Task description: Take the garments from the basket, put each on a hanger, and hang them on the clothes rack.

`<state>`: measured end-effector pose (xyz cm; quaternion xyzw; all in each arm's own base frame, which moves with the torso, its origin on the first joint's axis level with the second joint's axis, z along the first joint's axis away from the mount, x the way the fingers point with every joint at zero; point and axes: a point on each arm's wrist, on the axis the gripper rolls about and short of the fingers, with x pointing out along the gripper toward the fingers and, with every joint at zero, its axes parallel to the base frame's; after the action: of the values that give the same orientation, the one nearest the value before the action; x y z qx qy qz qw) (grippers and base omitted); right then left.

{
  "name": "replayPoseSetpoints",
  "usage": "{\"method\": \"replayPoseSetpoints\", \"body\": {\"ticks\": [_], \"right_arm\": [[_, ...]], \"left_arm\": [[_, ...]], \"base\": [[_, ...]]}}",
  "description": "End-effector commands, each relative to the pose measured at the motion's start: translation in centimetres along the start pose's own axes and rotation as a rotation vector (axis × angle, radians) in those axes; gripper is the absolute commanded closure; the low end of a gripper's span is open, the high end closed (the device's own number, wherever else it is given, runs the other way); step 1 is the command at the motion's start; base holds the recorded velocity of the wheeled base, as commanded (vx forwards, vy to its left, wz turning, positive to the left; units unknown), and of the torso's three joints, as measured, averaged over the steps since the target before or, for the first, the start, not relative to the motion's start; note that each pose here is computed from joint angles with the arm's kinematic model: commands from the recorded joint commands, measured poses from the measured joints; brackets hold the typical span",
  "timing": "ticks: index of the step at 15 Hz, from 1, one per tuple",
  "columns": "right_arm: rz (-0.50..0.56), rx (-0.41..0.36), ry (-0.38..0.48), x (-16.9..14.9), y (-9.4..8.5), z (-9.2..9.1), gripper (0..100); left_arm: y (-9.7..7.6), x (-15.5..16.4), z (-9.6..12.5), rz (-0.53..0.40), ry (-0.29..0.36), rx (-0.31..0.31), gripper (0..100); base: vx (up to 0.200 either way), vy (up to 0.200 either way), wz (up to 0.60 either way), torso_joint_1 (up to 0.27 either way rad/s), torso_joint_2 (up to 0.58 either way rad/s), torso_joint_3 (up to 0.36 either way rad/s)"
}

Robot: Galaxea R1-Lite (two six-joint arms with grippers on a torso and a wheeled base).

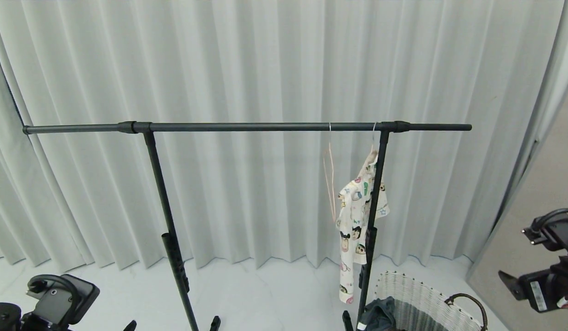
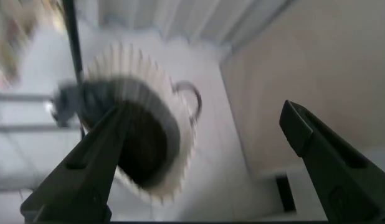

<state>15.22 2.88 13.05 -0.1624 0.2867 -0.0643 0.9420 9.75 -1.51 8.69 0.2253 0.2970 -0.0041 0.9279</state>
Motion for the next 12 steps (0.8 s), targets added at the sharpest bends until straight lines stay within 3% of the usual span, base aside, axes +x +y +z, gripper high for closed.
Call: {"method": "replayPoseSetpoints", "body": {"ticks": [1,3,4,6,8,10,12], "right_arm": [[-0.015,-0.012,0.042,-1.2,-0.4,-3.2,0],[-0.028,-0.045,0.071,-2.1,-0.5,-5.7,0],[-0.042,-0.044,0.099,-2.5,-0.7,-7.2,0],[-0.046,-0.034,0.08,-3.1,-0.8,-7.9,0],[-0.043,-0.04,0.092,-3.6,-0.9,-8.9,0],[-0.033,-0.061,0.136,-5.3,-1.2,-11.0,0],[-0.047,-0.016,0.126,-5.8,-1.4,-11.5,0]], "left_arm": [[0.2,-1.1,-0.7,0.025,-0.006,-0.007,0],[0.2,-2.5,-2.2,0.014,0.021,0.005,0],[0.0,-4.0,-4.3,0.005,0.048,0.026,0],[0.1,-4.7,-4.7,0.023,0.01,0.0,0],[0.2,-4.6,-4.7,0.033,0.023,-0.009,0],[0.1,-4.4,-4.6,0.024,0.046,0.003,0],[0.1,-4.4,-4.6,0.025,0.048,0.004,0]], "base": [[0.0,0.0,0.0,0.0,0.0,0.0],[0.0,0.0,0.0,0.0,0.0,0.0],[0.0,0.0,0.0,0.0,0.0,0.0],[0.0,0.0,0.0,0.0,0.0,0.0],[0.0,0.0,0.0,0.0,0.0,0.0],[0.0,0.0,0.0,0.0,0.0,0.0],[0.0,0.0,0.0,0.0,0.0,0.0]]}}
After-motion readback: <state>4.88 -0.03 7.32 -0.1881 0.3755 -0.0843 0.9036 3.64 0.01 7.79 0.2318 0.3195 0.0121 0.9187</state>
